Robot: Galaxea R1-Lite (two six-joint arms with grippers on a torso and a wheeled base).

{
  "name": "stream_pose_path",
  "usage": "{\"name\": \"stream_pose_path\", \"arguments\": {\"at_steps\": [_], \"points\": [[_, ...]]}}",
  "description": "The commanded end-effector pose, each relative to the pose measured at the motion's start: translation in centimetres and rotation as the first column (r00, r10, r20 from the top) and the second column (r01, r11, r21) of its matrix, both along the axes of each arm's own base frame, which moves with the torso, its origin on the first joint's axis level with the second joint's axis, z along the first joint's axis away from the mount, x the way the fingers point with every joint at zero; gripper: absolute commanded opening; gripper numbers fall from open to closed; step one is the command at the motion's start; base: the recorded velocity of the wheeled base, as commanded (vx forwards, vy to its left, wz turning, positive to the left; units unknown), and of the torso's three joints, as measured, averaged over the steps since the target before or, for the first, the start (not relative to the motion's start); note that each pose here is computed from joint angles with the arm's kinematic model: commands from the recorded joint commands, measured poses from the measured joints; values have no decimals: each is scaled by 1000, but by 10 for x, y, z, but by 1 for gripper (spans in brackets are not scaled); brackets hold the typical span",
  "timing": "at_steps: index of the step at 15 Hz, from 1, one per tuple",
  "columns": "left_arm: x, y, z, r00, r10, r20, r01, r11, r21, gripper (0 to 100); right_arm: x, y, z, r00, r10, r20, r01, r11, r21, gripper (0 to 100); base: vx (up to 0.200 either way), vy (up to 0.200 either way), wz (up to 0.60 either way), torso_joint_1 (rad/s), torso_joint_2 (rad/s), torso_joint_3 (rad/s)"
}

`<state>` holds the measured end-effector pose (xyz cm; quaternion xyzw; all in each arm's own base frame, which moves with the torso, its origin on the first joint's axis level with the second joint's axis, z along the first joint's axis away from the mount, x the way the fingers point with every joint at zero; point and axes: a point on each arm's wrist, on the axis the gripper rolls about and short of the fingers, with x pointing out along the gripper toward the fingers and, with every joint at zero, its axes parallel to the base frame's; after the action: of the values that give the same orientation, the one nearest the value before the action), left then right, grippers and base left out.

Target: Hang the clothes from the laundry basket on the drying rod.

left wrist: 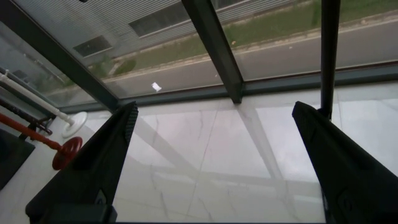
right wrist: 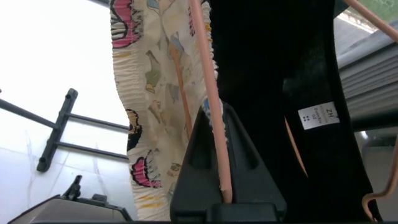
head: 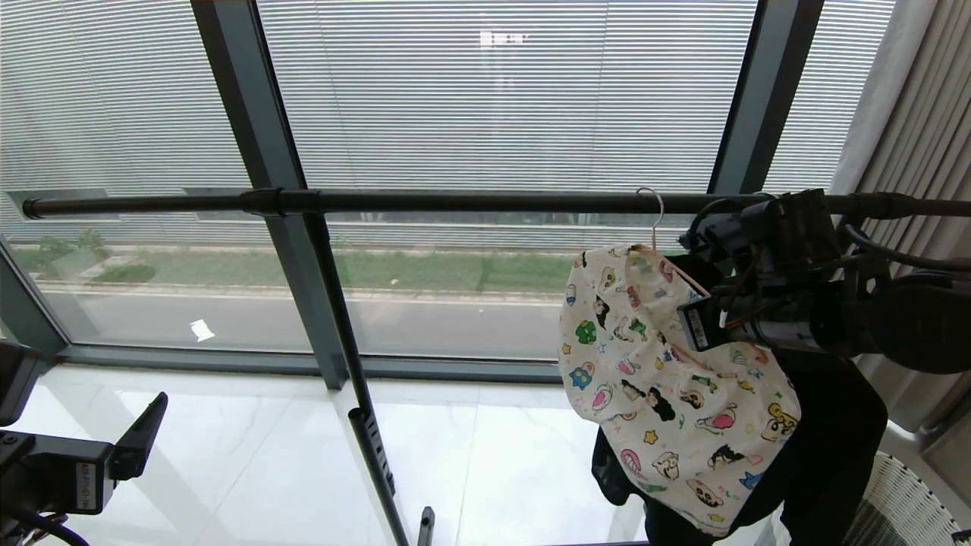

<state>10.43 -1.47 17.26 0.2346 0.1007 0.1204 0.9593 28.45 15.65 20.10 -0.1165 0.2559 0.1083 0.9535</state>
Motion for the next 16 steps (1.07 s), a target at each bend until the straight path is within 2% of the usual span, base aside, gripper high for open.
{"name": "stream_pose_path", "arguments": {"at_steps": [1, 4, 5, 7, 9, 11, 13, 14, 15, 16], "points": [[1, 0, 0, 1000, 0, -2, 0, 1000, 0, 100, 2, 2, -3, 1000, 2, -9, -2, 1000, -4, 0, 0, 0, 0, 0, 0, 0], [0, 0, -1, 1000, 0, -3, 0, 1000, 1, 100, 2, 2, -3, 1000, -1, -3, 1, 1000, 12, 0, 0, 0, 0, 0, 0, 0], [0, 0, -1, 1000, 0, -3, 0, 1000, 1, 100, 1, 3, -2, 1000, -8, -7, 8, 999, 36, 100, 0, 0, 0, 0, 0, 0], [0, 0, -1, 1000, 0, -2, 0, 1000, -1, 100, -8, 2, 8, 1000, -18, 14, 17, 997, 81, 100, 0, 0, 0, 0, 0, 0], [-2, 0, -2, 1000, 0, -1, 0, 1000, -2, 100, -27, -3, 30, 998, -17, 68, 7, 990, 139, 100, 0, 0, 0, 0, 0, 0], [-5, 2, -1, 1000, 8, 16, -8, 1000, -15, 100, -54, -19, 55, 990, -21, 138, -6, 982, 188, 100, 0, 0, 0, 0, 0, 0], [-18, 8, -2, 996, 58, 70, -53, 996, -67, 100, -98, -47, 82, 972, -35, 232, -23, 970, 243, 100, 0, 0, 0, 0, 0, 0], [-31, 14, -2, 985, 121, 121, -112, 990, -84, 100, -125, -65, 88, 963, -47, 265, -22, 968, 251, 100, 0, 0, 0, 0, 0, 0], [-48, 20, -5, 962, 208, 177, -192, 976, -102, 100, -154, -85, 89, 952, -88, 294, 20, 973, 228, 100, 0, 0, 0, 0, 0, 0], [-57, 22, -8, 947, 248, 204, -229, 967, -112, 100, -168, -95, 87, 944, -117, 308, 51, 976, 213, 100, 0, 0, 0, 0, 0, 0]]}}
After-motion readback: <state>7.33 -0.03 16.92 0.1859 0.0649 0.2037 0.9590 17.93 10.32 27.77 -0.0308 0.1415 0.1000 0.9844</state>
